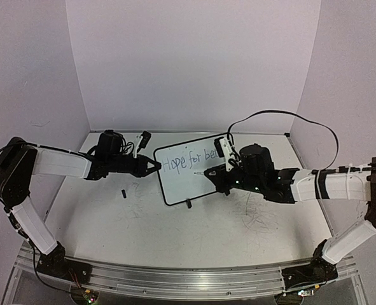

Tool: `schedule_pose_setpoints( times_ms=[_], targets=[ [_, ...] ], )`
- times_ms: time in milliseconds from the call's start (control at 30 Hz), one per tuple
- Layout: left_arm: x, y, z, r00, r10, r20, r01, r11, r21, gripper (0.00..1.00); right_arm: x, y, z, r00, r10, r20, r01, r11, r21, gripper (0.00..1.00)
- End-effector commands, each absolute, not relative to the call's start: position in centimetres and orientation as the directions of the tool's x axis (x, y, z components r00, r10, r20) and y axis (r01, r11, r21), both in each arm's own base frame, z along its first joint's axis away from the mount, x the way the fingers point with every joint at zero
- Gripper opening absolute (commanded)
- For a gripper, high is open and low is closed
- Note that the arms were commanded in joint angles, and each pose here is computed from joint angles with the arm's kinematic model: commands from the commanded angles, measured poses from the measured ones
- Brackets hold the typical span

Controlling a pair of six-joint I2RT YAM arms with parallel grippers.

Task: Write a sentence on the whiteboard

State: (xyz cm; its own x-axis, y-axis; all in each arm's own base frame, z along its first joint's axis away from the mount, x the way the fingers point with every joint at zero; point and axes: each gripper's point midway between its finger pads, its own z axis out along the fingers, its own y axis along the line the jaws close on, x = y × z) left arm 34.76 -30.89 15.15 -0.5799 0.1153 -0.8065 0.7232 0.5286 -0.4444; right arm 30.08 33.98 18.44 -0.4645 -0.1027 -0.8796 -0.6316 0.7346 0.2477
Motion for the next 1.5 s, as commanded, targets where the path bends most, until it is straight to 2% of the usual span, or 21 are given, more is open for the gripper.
schedule_pose_setpoints(
  times_ms=[0, 133, 667, 900, 1233, 1467],
  targets=[
    [35.3, -31.3, 16.6, -0.533, 0.106, -0.839, 0.749, 0.519, -0.41, 0.07, 30.6, 35.6, 20.0, -0.445, -0.071, -0.893, -0.63, 0.733, 0.256, 0.0],
    [35.2, -31.4, 16.5, -0.532, 0.111, -0.84, 0.751, 0.52, -0.407, 0.0, 30.7, 35.8, 20.0, -0.445, -0.072, -0.893, -0.63, 0.734, 0.254, 0.0],
    [34.9, -31.5, 16.7, -0.512, 0.118, -0.851, 0.756, 0.531, -0.381, 0.0, 31.3, 37.0, 20.0, -0.452, -0.06, -0.89, -0.633, 0.725, 0.273, 0.0],
    [35.0, -31.5, 16.7, -0.511, 0.117, -0.851, 0.754, 0.536, -0.379, 0.0, 30.0, 40.3, 18.7, -0.43, -0.144, -0.892, -0.703, 0.673, 0.231, 0.0],
    [34.9, -31.4, 16.5, -0.513, 0.121, -0.85, 0.753, 0.538, -0.378, 0.0, 29.0, 42.6, 16.1, -0.436, -0.22, -0.873, -0.712, 0.677, 0.185, 0.0],
    [34.9, -31.4, 16.3, -0.514, 0.123, -0.849, 0.753, 0.539, -0.378, 0.0, 29.8, 42.1, 15.5, -0.441, -0.213, -0.872, -0.655, 0.741, 0.15, 0.0]
  ],
)
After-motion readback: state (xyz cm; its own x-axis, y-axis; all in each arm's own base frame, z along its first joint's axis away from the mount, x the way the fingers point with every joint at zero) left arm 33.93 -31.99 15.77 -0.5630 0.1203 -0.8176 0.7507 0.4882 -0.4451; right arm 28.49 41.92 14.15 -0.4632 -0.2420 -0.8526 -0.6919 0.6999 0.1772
